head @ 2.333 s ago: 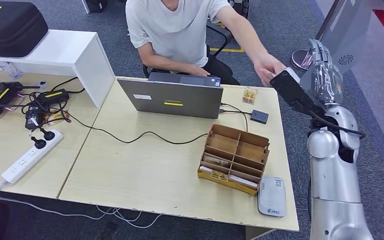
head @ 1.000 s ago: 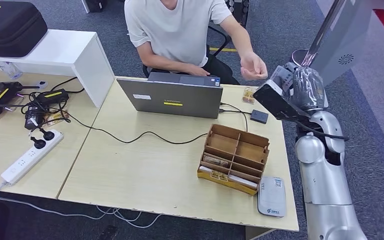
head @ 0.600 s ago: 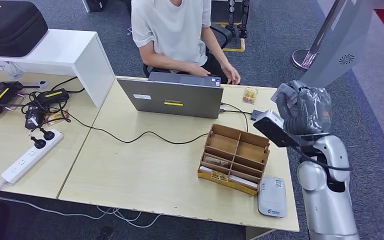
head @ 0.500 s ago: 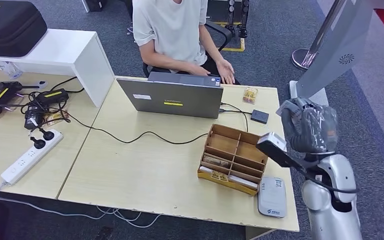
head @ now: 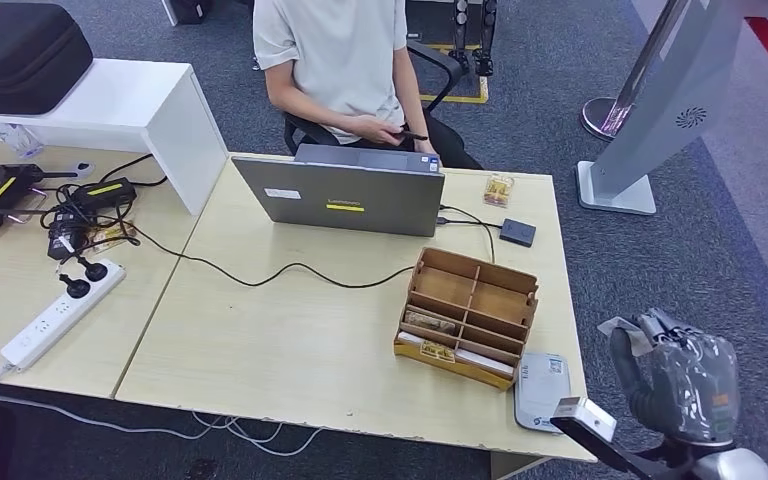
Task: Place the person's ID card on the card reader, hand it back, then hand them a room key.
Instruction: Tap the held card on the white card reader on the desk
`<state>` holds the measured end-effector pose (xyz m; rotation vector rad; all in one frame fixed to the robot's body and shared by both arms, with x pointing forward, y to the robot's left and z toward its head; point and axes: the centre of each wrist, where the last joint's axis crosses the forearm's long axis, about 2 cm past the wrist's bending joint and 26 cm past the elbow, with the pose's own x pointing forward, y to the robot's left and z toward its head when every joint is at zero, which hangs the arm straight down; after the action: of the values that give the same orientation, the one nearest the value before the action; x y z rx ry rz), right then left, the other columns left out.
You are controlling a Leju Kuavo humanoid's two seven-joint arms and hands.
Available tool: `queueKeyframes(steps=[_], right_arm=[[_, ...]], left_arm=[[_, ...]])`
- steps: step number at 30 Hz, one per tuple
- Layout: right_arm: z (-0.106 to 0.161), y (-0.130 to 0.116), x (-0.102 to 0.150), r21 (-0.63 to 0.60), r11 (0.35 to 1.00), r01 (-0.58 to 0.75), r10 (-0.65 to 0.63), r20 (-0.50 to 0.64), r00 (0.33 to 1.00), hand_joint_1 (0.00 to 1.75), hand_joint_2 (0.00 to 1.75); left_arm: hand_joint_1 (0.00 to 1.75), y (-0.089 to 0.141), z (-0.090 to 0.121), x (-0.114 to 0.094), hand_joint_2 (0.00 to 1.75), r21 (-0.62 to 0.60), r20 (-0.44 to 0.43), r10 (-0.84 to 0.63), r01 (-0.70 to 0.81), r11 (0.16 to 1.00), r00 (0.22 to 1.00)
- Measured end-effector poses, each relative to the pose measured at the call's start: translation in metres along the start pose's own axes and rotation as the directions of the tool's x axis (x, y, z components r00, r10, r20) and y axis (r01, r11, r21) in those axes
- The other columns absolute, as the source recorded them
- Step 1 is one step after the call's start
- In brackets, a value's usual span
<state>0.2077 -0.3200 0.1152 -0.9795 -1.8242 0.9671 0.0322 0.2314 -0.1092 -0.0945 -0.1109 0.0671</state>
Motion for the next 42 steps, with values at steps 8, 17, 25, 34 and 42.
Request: queueKeyframes(steps=[8, 17, 25, 34, 42], right_arm=[[0.014, 0.015, 0.005, 0.076, 0.997, 0.034, -0.033, -0.006, 0.999, 1.75, 1.75], [0.013, 0.043, 0.019, 0.149, 0.985, 0.085, -0.084, -0.016, 0.996, 1.75, 1.75], [0.006, 0.081, 0.036, 0.234, 0.967, 0.1, -0.099, -0.018, 0.995, 1.75, 1.75], [0.009, 0.102, 0.04, 0.296, 0.947, 0.126, -0.118, -0.044, 0.992, 1.75, 1.75], [0.01, 0.108, 0.033, 0.285, 0.952, 0.115, -0.097, -0.075, 0.992, 1.75, 1.75]], left_arm=[[0.0, -0.001, 0.0, 0.001, 1.75, -0.001, 0.002, -0.002, 0.002, 1.0, 1.0], [0.0, -0.001, 0.0, 0.002, 1.75, 0.0, -0.005, -0.024, 0.024, 1.0, 1.0], [0.0, -0.001, 0.0, 0.003, 1.75, 0.001, -0.006, -0.036, 0.036, 0.999, 0.999], [0.0, -0.001, 0.0, 0.004, 1.75, 0.001, -0.008, -0.041, 0.041, 0.999, 0.999], [0.0, -0.001, 0.0, 0.004, 1.75, 0.002, -0.011, -0.049, 0.05, 0.999, 0.999]])
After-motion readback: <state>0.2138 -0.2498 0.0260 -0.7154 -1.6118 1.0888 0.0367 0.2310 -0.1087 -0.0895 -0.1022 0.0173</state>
